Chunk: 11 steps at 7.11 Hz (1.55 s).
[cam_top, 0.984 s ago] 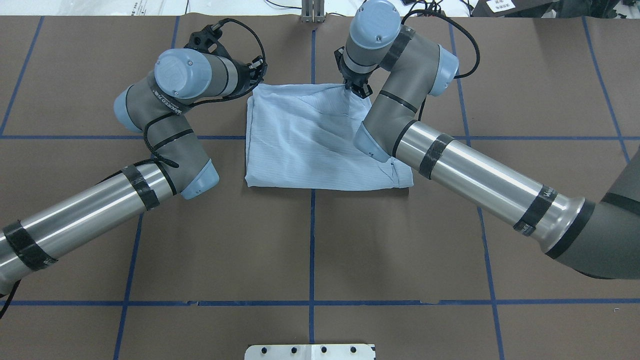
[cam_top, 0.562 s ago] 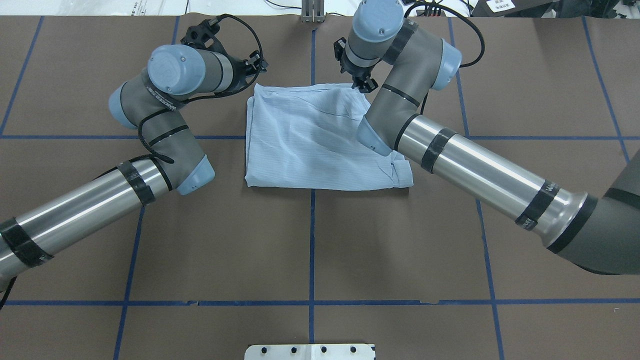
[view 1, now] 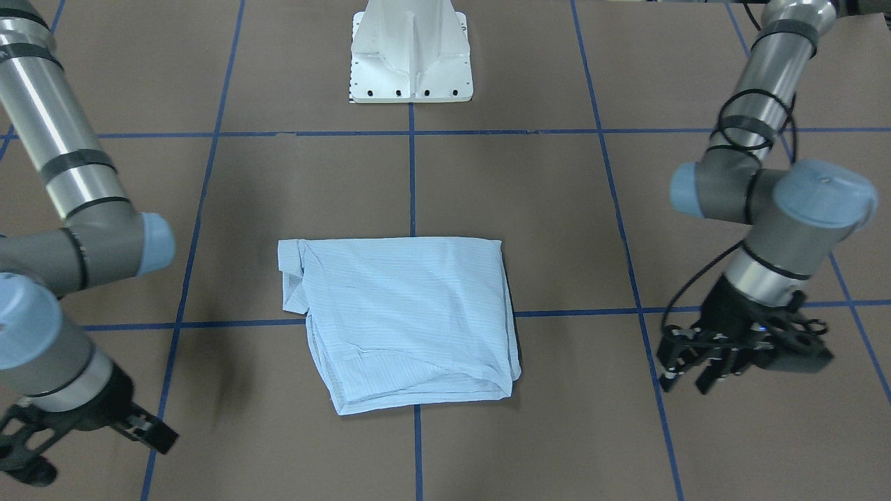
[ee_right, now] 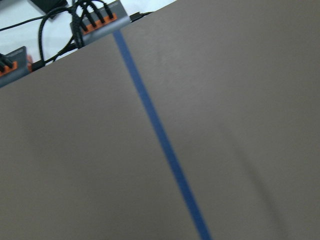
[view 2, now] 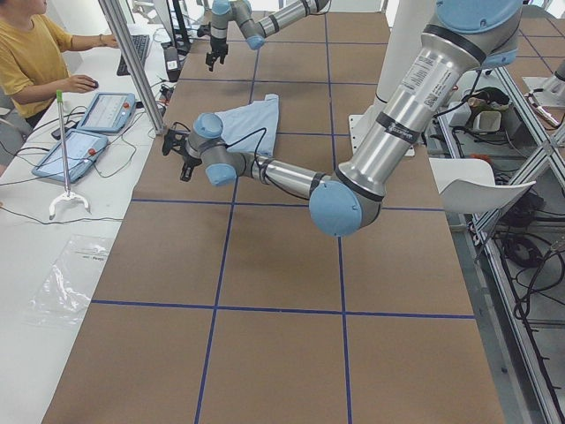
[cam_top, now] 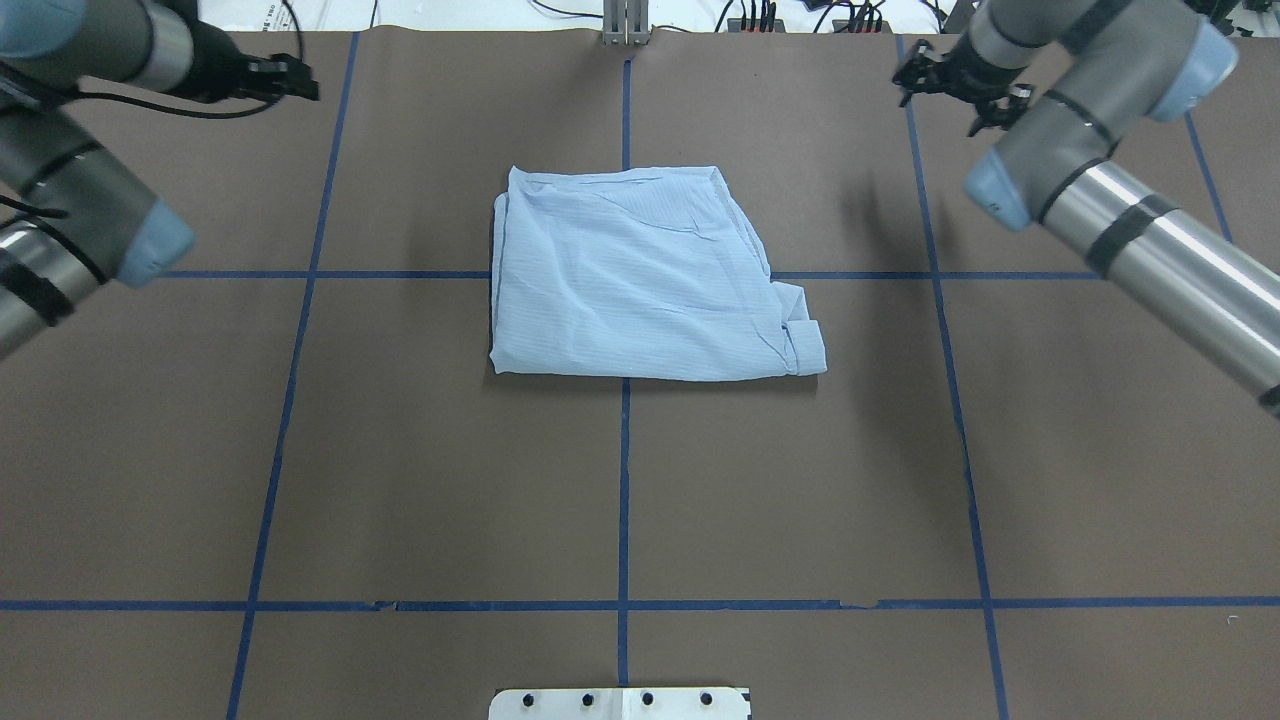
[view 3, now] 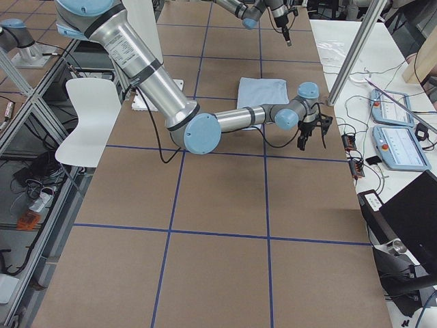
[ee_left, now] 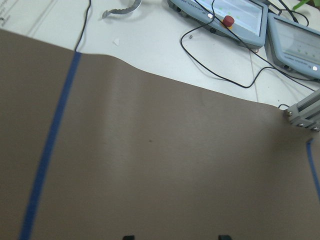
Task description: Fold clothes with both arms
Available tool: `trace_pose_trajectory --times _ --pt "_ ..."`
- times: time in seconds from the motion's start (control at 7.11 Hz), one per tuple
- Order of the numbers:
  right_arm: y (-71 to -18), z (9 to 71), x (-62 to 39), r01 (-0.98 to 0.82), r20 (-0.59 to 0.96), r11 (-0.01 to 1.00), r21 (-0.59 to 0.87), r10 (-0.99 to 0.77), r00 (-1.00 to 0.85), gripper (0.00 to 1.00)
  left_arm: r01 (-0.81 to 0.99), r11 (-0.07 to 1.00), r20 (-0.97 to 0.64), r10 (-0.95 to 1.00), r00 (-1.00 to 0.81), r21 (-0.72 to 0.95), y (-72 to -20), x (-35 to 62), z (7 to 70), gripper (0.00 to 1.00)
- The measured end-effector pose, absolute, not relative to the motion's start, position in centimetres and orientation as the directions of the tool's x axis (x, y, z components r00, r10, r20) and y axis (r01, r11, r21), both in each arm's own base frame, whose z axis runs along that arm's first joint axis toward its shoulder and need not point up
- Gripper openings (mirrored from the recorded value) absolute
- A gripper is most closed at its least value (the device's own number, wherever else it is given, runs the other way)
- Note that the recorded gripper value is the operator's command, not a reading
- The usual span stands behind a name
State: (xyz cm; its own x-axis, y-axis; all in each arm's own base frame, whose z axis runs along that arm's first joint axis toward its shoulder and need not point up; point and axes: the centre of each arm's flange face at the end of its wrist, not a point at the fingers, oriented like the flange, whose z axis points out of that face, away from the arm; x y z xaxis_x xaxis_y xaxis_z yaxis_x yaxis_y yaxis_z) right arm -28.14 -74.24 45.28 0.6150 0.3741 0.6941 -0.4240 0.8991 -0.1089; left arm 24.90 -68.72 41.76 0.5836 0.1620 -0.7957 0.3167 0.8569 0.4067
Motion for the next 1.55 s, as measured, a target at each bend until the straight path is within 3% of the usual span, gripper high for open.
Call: trace_pose_trajectory --times 0.28,0.42,0.56,0.7,0.84,1.27,1.55 --pt "-73.3 52.6 -13.7 -0.237 0.688 0.971 -0.011 0.18 0.703 1.0 0.115 0.807 -0.629 0.353 0.693 0.579 -69.0 11.1 48.4 0.65" --pt "-71.0 55.8 -6.9 -0.144 0.668 0.989 0.031 0.087 0.739 1.0 0.012 0.796 -0.546 0.405 0.733 0.606 -68.9 4.2 51.3 0.78" --pt "-67.9 59.0 -0.7 -0.057 0.651 0.997 0.056 0.007 0.759 1.0 -0.07 0.808 -0.496 0.425 0.757 0.586 -68.5 -2.4 53.6 0.82" --pt "-64.8 61.8 3.3 0.005 0.644 0.998 0.067 -0.047 0.764 1.0 -0.113 0.831 -0.479 0.419 0.771 0.544 -67.7 -7.8 55.1 0.95" --pt "-62.8 63.6 4.9 0.034 0.642 0.997 0.069 -0.07 0.764 1.0 -0.123 0.854 -0.485 0.398 0.779 0.505 -66.4 -11.5 55.9 0.96" --pt "-58.7 63.0 4.6 -0.02 0.666 0.999 0.043 -0.013 0.746 1.0 -0.06 0.895 -0.589 0.34 0.734 0.441 -56.3 -12.7 57.3 0.99" --pt "-56.2 61.5 4.2 -0.042 0.678 0.998 0.051 -0.003 0.735 1.0 -0.042 0.906 -0.609 0.318 0.727 0.422 -54.4 -12.4 57.8 0.99"
